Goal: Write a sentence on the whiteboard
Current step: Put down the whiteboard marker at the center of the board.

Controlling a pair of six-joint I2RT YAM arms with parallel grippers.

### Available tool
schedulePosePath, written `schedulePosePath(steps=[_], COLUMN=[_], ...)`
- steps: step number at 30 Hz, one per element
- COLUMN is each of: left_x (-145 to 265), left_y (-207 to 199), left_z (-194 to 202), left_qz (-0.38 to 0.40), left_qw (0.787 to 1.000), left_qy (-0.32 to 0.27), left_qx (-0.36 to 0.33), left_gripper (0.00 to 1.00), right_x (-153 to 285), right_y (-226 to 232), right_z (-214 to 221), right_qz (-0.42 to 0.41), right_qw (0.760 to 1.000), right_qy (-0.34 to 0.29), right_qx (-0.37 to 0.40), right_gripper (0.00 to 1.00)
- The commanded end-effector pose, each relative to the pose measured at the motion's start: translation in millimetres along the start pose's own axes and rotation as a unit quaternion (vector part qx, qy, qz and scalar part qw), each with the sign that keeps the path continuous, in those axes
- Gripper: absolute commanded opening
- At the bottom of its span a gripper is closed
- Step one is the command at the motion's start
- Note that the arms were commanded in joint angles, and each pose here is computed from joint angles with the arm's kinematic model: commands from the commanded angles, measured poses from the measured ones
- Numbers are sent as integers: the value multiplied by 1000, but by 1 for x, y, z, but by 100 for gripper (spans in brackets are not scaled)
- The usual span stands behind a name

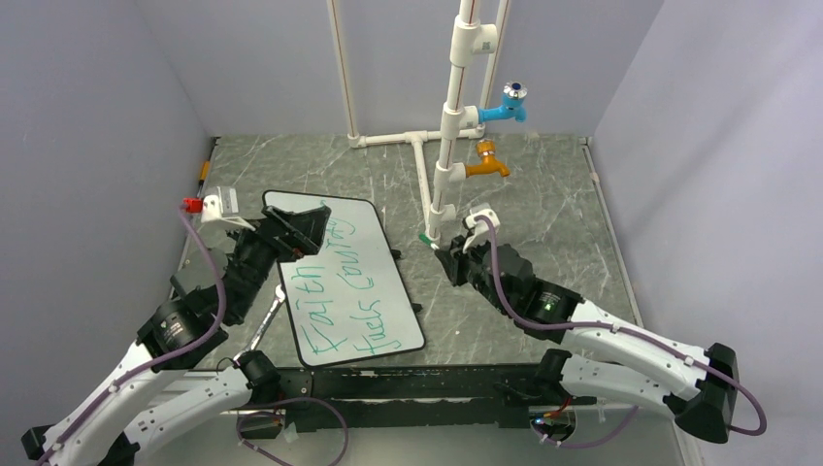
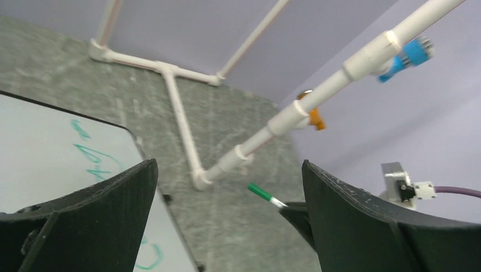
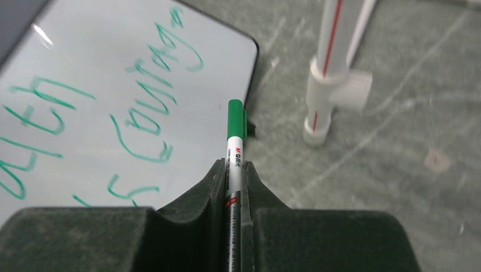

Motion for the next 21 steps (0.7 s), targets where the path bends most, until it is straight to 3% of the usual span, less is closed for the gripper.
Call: schedulePosePath(steps=[1,9,19,21], left_x=[1,9,16,17], left_y=[23,54,85,90], left_z=[-13,-23,-12,-10], left_qz=[-54,-135,-205,-214], left_qw=[989,960,929,925], left_qy=[-10,-3,12,8], left_qx=[-136,-245,-309,-312], left_gripper=[99,99,99,99], right_x=[7,3,-7,-9], right_y=[-29,-63,-96,-97], right_z=[39,91,127,130], right_qz=[64,132,210,212], right_qw=[996,985,971,971], right_qy=[23,41,61,67], right_qx=[-61,-100,-96,-92], right_gripper=[0,0,0,5])
Point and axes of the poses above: each gripper's point midway between its finger pads, its own x axis back along the fingers, its own y axis along the line the jaws close on, z = x × y, the point moved 3 cm from there along x, back along the fingers, and after that the axes turned 12 degrees about -x, right-handed, at the moved point
